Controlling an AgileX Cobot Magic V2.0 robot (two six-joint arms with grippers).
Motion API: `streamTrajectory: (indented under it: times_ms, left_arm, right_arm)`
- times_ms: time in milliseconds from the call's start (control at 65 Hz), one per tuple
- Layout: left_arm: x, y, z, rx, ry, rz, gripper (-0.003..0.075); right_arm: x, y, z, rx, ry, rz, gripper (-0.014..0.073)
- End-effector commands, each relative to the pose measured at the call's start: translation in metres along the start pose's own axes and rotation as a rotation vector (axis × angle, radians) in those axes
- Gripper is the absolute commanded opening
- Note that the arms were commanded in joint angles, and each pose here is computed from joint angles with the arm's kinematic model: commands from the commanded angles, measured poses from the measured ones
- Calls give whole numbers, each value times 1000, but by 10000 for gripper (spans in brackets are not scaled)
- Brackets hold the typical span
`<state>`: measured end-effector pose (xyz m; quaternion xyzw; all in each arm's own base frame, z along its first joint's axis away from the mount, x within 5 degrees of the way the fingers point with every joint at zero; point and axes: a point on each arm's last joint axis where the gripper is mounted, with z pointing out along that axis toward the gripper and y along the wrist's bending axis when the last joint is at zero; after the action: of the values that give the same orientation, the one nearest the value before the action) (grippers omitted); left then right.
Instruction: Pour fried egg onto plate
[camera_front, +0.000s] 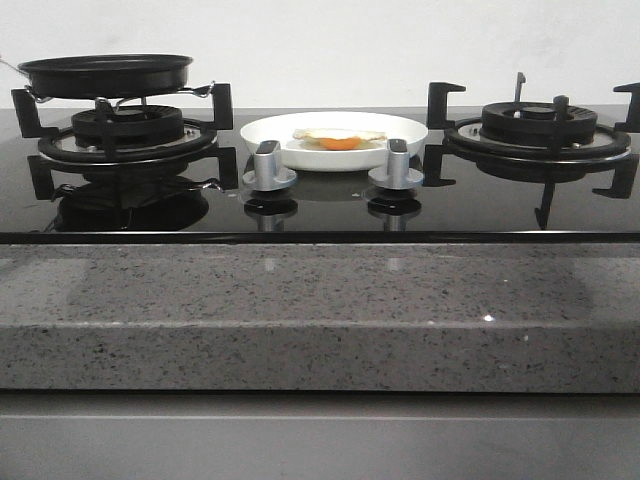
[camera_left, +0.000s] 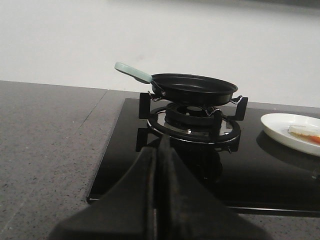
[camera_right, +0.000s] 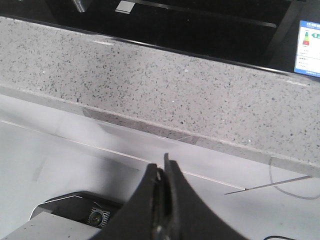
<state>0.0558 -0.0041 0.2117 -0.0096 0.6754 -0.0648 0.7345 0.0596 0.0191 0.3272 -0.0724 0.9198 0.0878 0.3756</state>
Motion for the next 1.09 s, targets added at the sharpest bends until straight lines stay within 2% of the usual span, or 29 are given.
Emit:
streamTrajectory:
  times_ms: [0,523,600,708,954,1078]
  left_arm:
    - [-7,-1,-2,9,-98,-13,-19]
    - [-7,-1,-2,9,-98,-13,-19]
    - [-7,-1,-2,9,-98,-13,-19]
    - [-7,-1,-2,9,-98,-13,-19]
    - [-7,-1,-2,9,-98,-13,-19]
    - [-7,-1,-2,9,-98,-13,-19]
  right_arm:
    - [-9,0,-5,4,-71,-15,-70]
    - [-9,0,-5,4,-71,-15,-70]
    - [-4,-3,-5,26,-103,-21,-70]
    - [6,-11,0,106,-243,-14,-70]
    - [34,-22,25,195,-706,6,-70]
    - [54,-26,40,227,-826,6,-70]
